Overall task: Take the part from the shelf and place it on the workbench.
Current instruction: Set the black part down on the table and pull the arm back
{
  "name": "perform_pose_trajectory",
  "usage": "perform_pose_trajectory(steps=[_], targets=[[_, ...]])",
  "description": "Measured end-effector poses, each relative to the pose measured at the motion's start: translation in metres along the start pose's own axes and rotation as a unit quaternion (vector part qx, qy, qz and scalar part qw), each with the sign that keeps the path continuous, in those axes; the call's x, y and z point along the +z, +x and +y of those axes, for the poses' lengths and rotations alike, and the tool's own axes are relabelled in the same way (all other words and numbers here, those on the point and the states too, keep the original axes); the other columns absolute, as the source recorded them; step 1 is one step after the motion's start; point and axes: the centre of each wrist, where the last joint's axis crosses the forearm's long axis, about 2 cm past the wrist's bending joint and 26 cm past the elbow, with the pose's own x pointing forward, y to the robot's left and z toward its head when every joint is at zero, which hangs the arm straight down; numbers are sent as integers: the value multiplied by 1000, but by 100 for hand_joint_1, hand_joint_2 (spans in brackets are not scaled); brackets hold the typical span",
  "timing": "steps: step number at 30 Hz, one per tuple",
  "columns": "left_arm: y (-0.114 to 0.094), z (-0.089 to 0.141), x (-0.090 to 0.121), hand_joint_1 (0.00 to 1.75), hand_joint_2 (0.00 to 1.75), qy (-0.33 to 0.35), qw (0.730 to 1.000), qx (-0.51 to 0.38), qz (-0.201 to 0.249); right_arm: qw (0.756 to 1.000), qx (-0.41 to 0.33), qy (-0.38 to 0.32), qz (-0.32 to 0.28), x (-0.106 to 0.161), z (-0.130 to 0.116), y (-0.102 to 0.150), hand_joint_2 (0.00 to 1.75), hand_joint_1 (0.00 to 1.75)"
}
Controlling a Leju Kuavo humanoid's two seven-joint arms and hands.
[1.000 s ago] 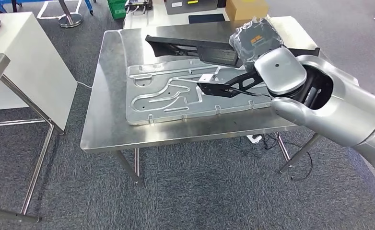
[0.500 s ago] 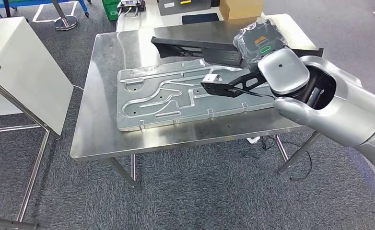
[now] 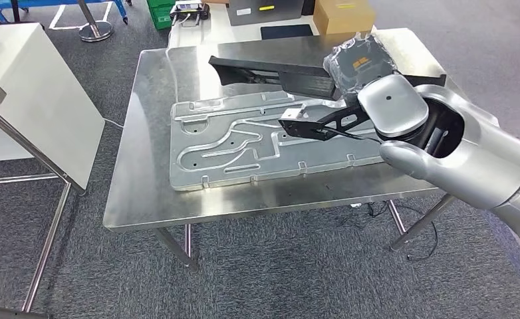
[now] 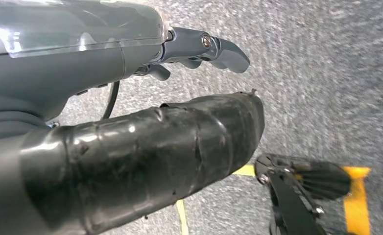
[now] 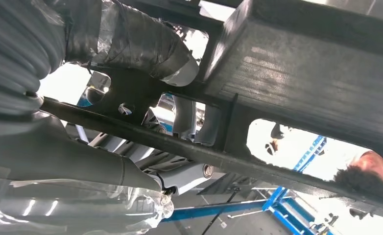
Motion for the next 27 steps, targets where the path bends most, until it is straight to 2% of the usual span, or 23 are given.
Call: perform_pose_trajectory(steps=[16,27], targets=[[0,5,0,0,0,5,1000,-6,0,1000,-6,3,-3,1,12,4,175,175],[4,7,-1,0,0,5,1000,-9,-11,1000,-18,8,-5,-1,29,10,175,175]])
